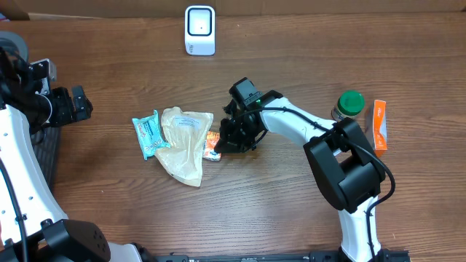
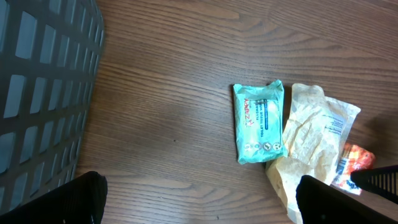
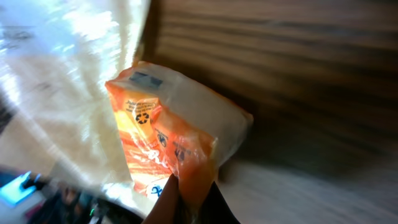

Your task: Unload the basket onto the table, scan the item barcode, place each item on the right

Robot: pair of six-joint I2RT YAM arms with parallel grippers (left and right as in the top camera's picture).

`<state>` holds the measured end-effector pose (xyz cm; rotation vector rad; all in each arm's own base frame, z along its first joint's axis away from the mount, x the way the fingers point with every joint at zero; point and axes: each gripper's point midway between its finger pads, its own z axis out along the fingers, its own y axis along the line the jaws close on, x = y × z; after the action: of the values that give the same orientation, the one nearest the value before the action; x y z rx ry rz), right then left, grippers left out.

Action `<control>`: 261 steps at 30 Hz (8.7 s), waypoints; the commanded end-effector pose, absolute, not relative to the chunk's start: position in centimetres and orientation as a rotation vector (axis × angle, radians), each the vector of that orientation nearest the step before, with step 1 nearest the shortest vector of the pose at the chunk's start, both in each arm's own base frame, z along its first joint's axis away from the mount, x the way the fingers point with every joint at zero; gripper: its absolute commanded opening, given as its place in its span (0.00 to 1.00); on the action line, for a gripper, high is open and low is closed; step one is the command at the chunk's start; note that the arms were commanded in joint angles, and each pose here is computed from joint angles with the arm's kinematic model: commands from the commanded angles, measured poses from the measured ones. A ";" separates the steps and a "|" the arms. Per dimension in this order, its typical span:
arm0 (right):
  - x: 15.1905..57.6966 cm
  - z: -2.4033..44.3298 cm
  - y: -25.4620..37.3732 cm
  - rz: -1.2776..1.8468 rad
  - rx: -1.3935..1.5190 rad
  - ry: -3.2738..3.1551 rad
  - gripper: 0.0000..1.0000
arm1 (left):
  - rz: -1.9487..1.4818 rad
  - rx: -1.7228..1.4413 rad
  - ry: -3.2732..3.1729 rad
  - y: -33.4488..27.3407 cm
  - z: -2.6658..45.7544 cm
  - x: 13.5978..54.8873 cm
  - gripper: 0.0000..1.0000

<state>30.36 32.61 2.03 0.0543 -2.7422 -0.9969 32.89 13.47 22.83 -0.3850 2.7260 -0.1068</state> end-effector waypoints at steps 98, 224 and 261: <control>64.1 17.4 32.9 1.465 2.335 -3.144 0.04 | -0.109 -0.336 2.723 13.1 23.0 33.0 0.99; 30.2 1.3 40.5 -1.184 -0.003 -2.878 0.75 | -0.109 -0.336 2.723 13.1 23.0 33.0 1.00; 37.1 13.5 17.5 1.423 0.870 -3.217 0.06 | -0.109 -0.336 2.723 13.1 23.0 33.0 1.00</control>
<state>35.39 20.02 13.13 0.6761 -3.4311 0.9395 32.89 13.47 22.83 -0.3850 2.7260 -0.1068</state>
